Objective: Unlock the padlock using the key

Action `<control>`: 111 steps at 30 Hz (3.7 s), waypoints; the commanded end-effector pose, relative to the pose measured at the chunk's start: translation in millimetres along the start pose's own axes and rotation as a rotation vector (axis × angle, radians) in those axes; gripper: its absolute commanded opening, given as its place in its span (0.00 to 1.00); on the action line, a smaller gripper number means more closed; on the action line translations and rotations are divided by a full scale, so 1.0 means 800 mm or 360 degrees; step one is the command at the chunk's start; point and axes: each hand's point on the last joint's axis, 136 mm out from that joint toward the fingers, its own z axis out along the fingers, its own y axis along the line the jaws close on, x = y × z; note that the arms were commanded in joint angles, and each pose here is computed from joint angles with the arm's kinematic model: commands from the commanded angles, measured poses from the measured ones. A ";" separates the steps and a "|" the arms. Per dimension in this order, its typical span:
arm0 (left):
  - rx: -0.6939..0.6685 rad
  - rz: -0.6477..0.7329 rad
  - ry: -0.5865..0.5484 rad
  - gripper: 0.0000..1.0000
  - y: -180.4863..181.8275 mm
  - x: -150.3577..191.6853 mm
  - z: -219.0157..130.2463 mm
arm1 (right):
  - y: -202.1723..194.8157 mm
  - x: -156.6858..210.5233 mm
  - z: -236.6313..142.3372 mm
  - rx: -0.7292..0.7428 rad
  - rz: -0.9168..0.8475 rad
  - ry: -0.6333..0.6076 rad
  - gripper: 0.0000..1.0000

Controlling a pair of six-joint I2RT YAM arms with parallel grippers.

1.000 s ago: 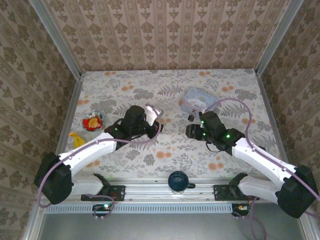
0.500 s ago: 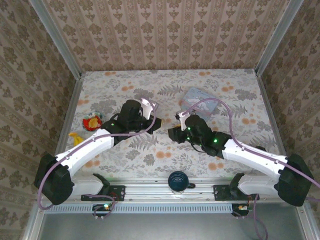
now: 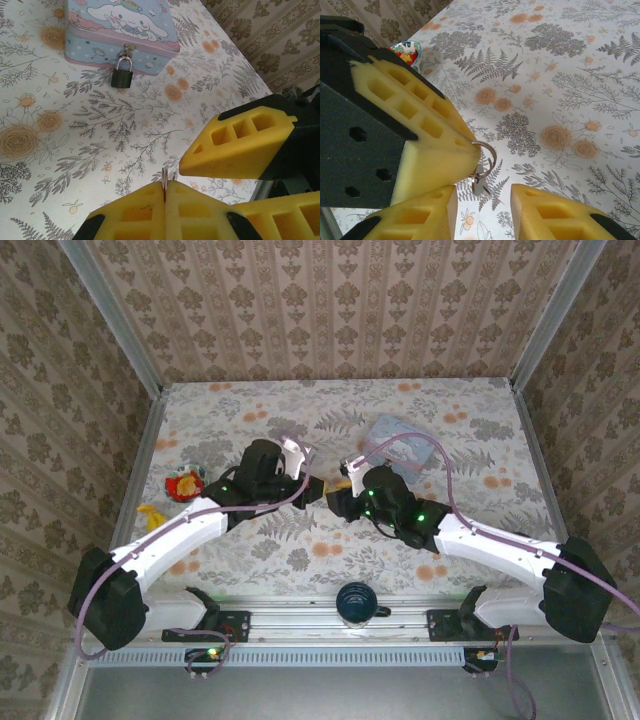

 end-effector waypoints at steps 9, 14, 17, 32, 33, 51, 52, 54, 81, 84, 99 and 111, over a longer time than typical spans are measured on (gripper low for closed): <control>0.0136 -0.0028 -0.0070 0.00 -0.024 -0.023 -0.006 | 0.015 -0.008 0.003 -0.0080 -0.0078 -0.0041 0.34; 0.0171 -0.0065 -0.0086 0.00 -0.027 -0.029 -0.009 | 0.016 -0.003 0.000 -0.0097 -0.0112 -0.0050 0.32; 0.0221 -0.0087 -0.0087 0.00 -0.033 -0.031 -0.010 | 0.016 -0.004 -0.006 -0.0110 -0.0123 -0.0089 0.31; 0.0270 -0.0156 -0.0033 0.00 -0.035 -0.019 -0.007 | 0.014 -0.017 -0.017 -0.0099 -0.0147 -0.0184 0.31; 0.0264 -0.0159 -0.0025 0.00 -0.033 -0.017 -0.007 | 0.015 -0.018 -0.017 -0.0100 -0.0150 -0.0191 0.31; 0.0350 -0.0142 0.0004 0.00 -0.048 -0.014 -0.010 | 0.017 -0.028 -0.013 -0.0102 -0.0127 -0.0205 0.00; 0.0349 -0.0140 0.0001 0.00 -0.048 -0.014 -0.010 | 0.017 -0.028 -0.014 -0.0103 -0.0120 -0.0207 0.00; 0.0338 -0.0137 -0.0016 0.00 -0.047 -0.017 -0.011 | 0.016 -0.028 -0.015 -0.0100 -0.0105 -0.0206 0.00; -0.0204 0.1657 -0.1093 0.63 -0.072 0.005 -0.098 | -0.038 -0.063 -0.077 -0.0248 0.1191 -0.0148 0.00; -0.0326 0.1864 -0.1048 0.63 -0.071 0.000 -0.074 | -0.037 -0.063 -0.077 -0.0242 0.1269 -0.0104 0.00; -0.0534 0.2160 -0.1322 0.36 -0.093 -0.058 -0.022 | -0.035 -0.063 -0.072 -0.0256 0.1441 -0.0062 0.00; -0.0363 0.2207 -0.1141 0.35 -0.091 -0.030 0.005 | -0.037 -0.065 -0.075 -0.0252 0.1458 -0.0083 0.00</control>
